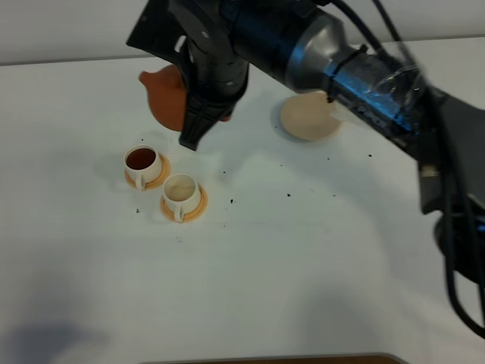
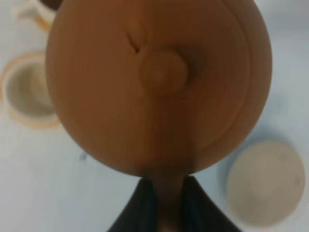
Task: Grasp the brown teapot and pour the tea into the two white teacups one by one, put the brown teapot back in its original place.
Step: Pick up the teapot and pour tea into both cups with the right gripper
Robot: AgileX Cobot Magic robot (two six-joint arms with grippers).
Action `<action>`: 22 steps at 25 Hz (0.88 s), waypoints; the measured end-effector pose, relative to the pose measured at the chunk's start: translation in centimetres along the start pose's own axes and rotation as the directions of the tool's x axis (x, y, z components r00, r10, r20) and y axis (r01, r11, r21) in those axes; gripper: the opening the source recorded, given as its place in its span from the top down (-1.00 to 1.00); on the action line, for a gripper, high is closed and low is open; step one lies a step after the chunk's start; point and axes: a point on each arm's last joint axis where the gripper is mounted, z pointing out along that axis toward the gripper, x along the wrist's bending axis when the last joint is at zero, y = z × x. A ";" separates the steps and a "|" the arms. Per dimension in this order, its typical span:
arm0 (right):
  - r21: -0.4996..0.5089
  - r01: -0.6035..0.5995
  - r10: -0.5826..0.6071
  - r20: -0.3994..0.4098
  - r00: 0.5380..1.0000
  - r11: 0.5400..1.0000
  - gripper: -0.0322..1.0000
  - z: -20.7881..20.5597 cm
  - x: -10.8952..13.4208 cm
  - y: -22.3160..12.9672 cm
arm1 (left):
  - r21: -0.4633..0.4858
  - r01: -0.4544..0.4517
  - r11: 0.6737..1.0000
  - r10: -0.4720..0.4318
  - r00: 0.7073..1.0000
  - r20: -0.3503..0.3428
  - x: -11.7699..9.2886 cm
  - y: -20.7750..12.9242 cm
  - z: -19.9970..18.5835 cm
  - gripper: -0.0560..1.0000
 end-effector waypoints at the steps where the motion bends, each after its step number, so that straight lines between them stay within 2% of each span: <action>1: 0.018 -0.003 0.003 -0.007 1.000 1.000 0.68 -0.2 0.2 -0.6 | 0.000 0.000 1.000 0.000 1.000 -0.001 0.0 0.0 0.0 0.34; 7: 0.153 0.024 -0.017 -0.046 0.999 0.988 0.68 1.2 1.7 -3.5 | 0.000 0.000 1.000 0.000 1.000 -0.001 0.0 0.0 0.0 0.34; 11: 0.234 0.075 -0.067 -0.041 0.997 0.969 0.68 2.6 3.9 -4.7 | 0.000 0.000 1.000 0.000 1.000 -0.001 0.0 0.0 0.0 0.34; 17: 0.218 0.139 -0.151 0.037 0.988 0.966 0.68 2.8 6.3 -4.8 | 0.000 0.000 1.000 0.000 1.000 -0.001 0.0 0.0 0.0 0.34; 22: 0.216 0.233 -0.269 0.155 0.951 0.948 0.68 2.9 7.2 -4.0 | 0.000 0.000 1.000 0.000 1.000 -0.001 0.0 0.0 0.0 0.34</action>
